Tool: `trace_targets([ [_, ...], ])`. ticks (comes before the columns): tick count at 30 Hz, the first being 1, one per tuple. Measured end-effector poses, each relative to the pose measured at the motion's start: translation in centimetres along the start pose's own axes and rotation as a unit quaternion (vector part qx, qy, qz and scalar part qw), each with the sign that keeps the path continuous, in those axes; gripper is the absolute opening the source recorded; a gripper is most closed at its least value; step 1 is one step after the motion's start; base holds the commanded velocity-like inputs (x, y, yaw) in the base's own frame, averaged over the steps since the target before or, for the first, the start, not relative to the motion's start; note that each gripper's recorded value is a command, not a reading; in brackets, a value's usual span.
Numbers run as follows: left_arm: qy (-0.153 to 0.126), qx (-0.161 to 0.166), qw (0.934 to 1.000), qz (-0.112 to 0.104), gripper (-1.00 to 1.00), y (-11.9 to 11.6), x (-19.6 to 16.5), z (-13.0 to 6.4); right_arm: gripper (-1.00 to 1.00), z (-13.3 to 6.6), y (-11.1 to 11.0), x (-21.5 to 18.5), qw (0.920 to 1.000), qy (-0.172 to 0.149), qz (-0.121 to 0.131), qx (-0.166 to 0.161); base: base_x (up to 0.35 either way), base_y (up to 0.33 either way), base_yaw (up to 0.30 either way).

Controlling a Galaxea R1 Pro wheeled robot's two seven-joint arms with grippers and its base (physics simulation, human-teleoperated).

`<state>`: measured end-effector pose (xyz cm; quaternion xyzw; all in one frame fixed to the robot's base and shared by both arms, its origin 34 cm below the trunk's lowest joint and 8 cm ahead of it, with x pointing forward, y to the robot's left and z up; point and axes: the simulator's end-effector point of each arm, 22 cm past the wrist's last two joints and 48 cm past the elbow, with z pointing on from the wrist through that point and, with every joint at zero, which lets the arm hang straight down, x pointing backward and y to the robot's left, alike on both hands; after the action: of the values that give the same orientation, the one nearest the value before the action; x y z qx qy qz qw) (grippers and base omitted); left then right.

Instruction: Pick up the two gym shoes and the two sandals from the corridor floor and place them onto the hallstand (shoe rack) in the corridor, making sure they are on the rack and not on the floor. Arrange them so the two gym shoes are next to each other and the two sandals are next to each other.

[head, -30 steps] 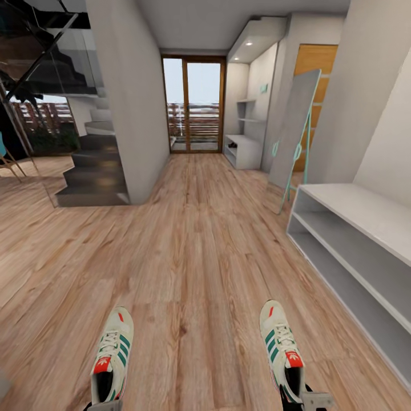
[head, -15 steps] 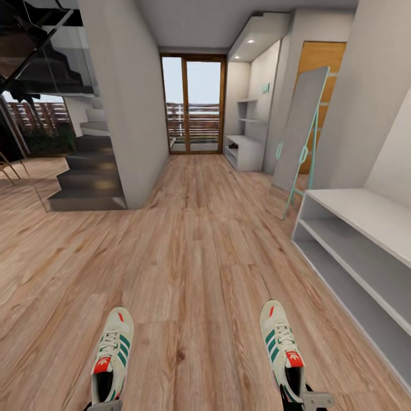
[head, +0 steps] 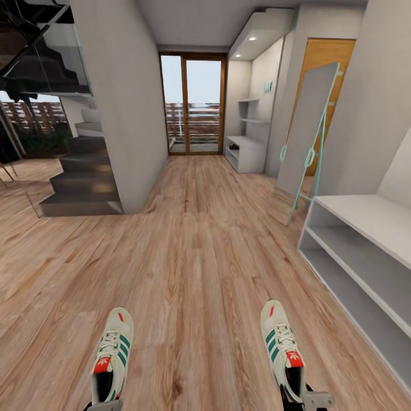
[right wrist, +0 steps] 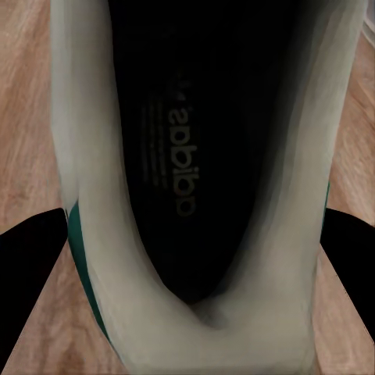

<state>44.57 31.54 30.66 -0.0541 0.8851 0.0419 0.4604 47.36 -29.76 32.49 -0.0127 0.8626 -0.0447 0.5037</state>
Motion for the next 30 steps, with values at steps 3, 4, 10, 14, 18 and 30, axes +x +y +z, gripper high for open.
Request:
trace_targets([
  [3, 0.000, 0.000, 1.0000, 0.000, -1.00, 0.00, 0.00, 0.00, -1.00, 0.01, -0.04, -0.02, 1.0000, 0.000, 0.000, 0.000, 0.338, 0.000, 0.000],
  [4, 0.000, 0.000, 1.0000, 0.000, -1.00, 0.00, 0.00, 0.00, -1.00, 0.01, -0.05, -0.01, 1.0000, 0.000, 0.000, 0.000, 0.338, 0.000, 0.000],
  [10, 0.000, 0.000, 1.0000, 0.000, -1.00, 0.00, 0.00, 0.00, -1.00, 0.01, -0.08, -0.02, 1.0000, 0.000, 0.000, 0.001, 0.338, 0.000, 0.000],
  [14, 0.000, 0.000, 1.0000, 0.000, -1.00, 0.00, 0.00, 0.00, -1.00, 0.02, -0.09, -0.02, 1.0000, 0.000, -0.001, 0.000, 0.338, 0.000, 0.000],
  [18, 0.000, 0.000, 1.0000, 0.000, -1.00, 0.00, 0.00, 0.00, -1.00, 0.02, -0.13, -0.03, 1.0000, 0.000, -0.001, 0.001, 0.338, 0.000, 0.000],
  [30, 0.000, 0.000, 1.0000, 0.000, -1.00, 0.00, 0.00, 0.00, -1.00, -0.01, -0.15, 0.02, 1.0000, 0.000, -0.001, 0.001, 0.338, 0.000, 0.000],
])
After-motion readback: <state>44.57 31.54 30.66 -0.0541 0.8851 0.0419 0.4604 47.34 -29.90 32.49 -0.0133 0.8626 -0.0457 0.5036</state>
